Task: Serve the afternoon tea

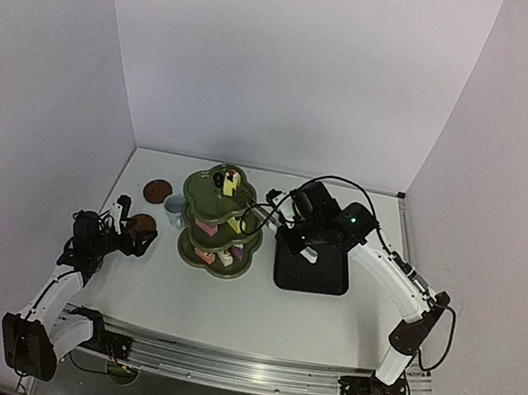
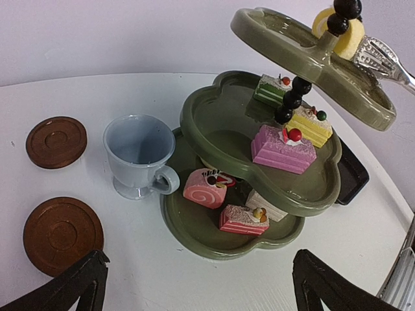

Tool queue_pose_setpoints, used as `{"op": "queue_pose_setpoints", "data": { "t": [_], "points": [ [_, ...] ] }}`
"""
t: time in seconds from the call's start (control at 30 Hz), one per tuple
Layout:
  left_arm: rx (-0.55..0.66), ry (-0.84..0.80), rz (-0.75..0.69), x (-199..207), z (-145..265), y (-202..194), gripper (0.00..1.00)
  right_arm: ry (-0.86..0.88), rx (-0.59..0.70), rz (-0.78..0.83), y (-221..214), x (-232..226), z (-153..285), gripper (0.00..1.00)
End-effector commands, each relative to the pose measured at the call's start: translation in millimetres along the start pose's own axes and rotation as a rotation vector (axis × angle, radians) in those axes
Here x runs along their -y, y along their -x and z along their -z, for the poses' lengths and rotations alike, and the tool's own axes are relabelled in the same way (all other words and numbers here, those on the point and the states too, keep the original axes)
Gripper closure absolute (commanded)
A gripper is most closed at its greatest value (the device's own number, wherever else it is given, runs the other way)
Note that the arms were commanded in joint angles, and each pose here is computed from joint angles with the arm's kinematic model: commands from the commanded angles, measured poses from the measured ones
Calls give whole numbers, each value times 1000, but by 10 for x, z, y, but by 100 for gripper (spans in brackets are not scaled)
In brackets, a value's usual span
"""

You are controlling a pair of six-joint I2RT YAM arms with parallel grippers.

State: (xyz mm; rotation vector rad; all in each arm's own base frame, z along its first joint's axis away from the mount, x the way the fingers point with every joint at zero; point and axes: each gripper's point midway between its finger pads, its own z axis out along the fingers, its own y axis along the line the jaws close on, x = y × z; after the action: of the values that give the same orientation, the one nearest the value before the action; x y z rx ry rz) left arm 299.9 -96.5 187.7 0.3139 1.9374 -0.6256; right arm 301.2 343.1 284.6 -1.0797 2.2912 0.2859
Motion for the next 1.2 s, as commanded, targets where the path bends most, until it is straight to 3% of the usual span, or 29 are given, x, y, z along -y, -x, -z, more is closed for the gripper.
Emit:
{"op": "queue_pose_setpoints", "data": {
  "t": [0.0,0.37,0.6,0.87,1.03,1.17],
  "points": [
    [47,-3,-55,39,39,207,0,-29,13,-5,42,38,116,74],
    [52,-7,-58,40,29,222,0,-21,72,-37,120,35,341,71],
    [51,-15,-53,51,27,212,0,-9,264,-81,455,55,757,72],
    [55,-19,-54,61,32,225,0,-118,424,-211,673,355,1123,72],
    [58,-20,-54,65,35,227,0,-317,411,-428,409,998,1157,72],
    [59,-21,-55,70,41,232,0,-388,297,-526,-41,1321,869,72]
  ]
}}
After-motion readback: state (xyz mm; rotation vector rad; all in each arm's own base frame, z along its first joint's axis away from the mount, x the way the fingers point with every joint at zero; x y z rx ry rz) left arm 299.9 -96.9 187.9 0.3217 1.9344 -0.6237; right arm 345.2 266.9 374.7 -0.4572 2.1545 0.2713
